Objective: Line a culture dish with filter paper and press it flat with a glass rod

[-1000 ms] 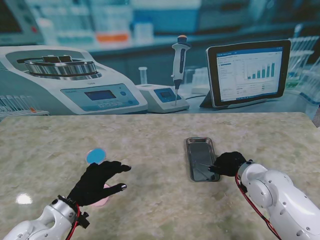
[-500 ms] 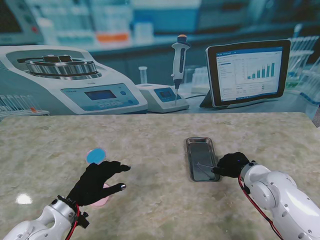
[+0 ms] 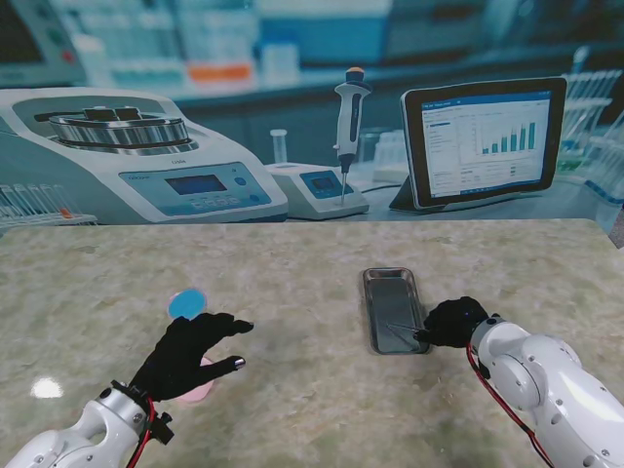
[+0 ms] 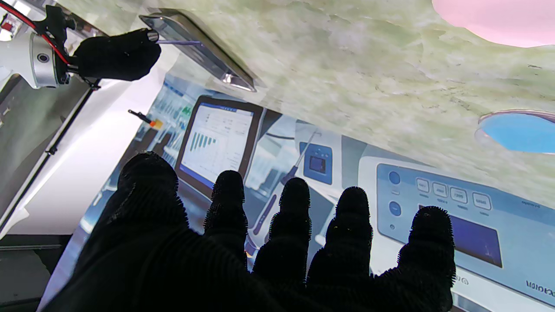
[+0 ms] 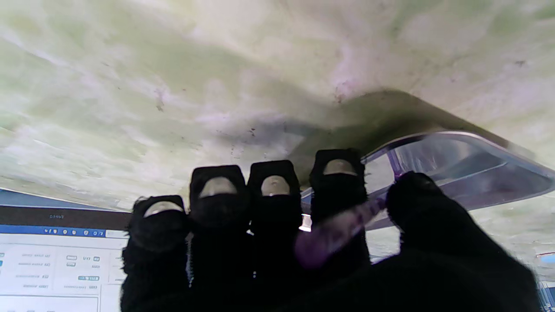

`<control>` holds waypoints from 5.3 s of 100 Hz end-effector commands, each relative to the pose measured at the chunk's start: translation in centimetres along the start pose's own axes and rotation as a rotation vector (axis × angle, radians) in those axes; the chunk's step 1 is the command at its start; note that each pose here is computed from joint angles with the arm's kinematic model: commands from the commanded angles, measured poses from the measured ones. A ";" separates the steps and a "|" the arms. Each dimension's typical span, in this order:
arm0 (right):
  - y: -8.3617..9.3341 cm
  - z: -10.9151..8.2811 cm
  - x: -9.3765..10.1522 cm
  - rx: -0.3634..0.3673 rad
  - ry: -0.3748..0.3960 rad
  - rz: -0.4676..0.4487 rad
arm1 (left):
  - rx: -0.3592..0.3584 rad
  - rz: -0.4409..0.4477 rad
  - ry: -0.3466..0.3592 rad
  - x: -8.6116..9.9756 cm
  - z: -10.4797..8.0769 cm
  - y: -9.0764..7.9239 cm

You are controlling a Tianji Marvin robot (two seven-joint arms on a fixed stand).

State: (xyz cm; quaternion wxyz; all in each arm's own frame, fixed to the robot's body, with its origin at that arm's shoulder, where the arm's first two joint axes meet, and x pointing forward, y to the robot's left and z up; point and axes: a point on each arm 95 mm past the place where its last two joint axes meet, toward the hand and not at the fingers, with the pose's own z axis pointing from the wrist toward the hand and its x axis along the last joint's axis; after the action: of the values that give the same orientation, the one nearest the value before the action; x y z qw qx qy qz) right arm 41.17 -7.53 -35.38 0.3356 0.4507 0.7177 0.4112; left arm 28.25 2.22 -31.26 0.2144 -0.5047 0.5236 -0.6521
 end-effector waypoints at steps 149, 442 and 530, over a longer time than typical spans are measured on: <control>5.6 -4.3 4.4 -0.256 0.054 0.178 | -0.012 -0.052 -0.007 0.3 0.1 0.4; -1.1 -6.8 20.4 -0.340 0.430 0.916 | 0.089 -0.396 -0.068 4.8 -1.6 7.3; -2.6 -8.3 20.6 -0.341 0.423 0.890 | 0.103 -0.411 -0.065 5.4 -1.7 7.7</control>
State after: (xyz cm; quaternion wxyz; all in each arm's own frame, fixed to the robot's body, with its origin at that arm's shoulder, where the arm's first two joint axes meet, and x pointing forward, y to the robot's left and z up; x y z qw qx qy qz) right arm 25.91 8.26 -36.21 0.0481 0.5557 0.4317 0.7089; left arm 22.96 -4.14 -35.59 0.1205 -0.6071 0.3709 -0.6923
